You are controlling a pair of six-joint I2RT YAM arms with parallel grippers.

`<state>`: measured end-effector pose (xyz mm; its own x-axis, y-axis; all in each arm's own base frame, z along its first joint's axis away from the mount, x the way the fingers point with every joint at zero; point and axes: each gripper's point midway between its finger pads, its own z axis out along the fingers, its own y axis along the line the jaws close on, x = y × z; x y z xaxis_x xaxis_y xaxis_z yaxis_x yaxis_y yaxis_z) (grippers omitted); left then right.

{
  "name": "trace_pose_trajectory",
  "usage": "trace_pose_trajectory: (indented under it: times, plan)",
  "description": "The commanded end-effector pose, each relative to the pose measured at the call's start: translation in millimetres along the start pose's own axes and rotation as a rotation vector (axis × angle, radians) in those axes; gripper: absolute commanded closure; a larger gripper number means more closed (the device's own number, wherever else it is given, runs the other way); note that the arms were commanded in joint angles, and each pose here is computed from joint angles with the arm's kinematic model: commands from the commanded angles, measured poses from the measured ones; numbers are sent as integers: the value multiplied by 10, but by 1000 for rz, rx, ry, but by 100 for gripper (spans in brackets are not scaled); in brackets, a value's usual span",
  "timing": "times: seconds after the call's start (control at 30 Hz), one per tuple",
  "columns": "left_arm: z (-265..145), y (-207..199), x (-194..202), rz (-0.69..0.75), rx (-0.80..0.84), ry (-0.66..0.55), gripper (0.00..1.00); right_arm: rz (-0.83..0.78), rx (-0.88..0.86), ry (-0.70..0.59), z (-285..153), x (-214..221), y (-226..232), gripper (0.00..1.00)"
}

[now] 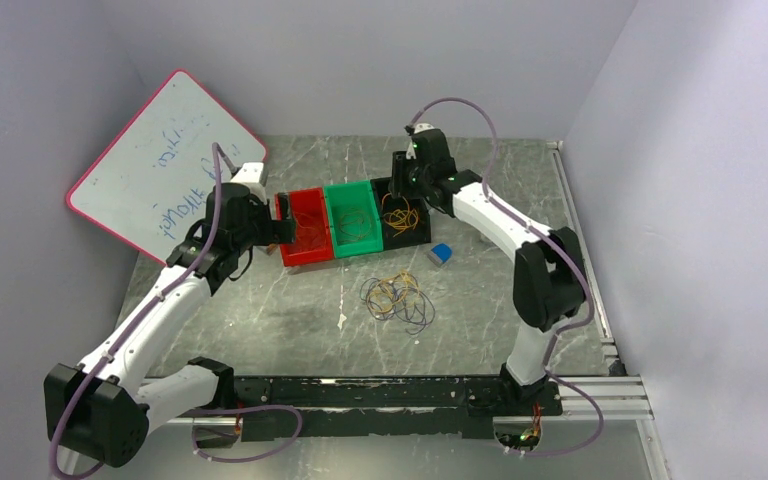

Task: Untangle the cables

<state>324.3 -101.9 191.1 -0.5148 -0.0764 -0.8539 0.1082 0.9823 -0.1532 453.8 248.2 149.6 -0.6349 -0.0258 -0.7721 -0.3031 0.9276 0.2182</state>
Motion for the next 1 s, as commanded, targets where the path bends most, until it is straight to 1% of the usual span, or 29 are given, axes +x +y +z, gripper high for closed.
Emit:
trace_pose_trajectory:
  times: [0.0, 0.1, 0.2, 0.27, 0.33, 0.4, 0.5, 0.57, 0.63, 0.73, 0.87, 0.97]
  plan:
    - [32, -150, -25, 17, 93, -7, 0, 17, -8, -59, -341, -135, 34, 54]
    - [25, -278, -9, -4, 163, -5, 0, 15, -15, -65, -560, -102, 34, 54]
    - [28, -418, -19, -29, 238, -14, 0, 13, -30, -40, -771, 64, 28, 54]
    - [32, -510, -10, -42, 285, 5, 1, 19, -39, -18, -921, 185, 24, 54]
    - [44, -606, 16, -56, 330, 29, 4, 38, -51, 11, -1046, 353, 20, 54]
    - [49, -733, 62, -56, 374, 42, 2, 61, -77, 46, -1154, 532, 46, 54]
    - [56, -936, 201, -34, 381, 70, 2, 97, -129, 88, -1253, 794, 157, 54]
    - [63, -1075, 353, -18, 381, 94, 2, 96, -147, 122, -1284, 1043, 231, 52]
    - [62, -1229, 519, -37, 404, 124, 2, 76, -148, 141, -1299, 1187, 268, 49]
    - [68, -1472, 751, -14, 434, 165, 1, 41, -143, 175, -1295, 1358, 296, 48]
    - [143, -1635, 978, -13, 429, 200, 2, 16, -109, 202, -1299, 1458, 268, 52]
    - [204, -1708, 1122, -14, 426, 230, 3, 40, -81, 224, -1315, 1506, 243, 57]
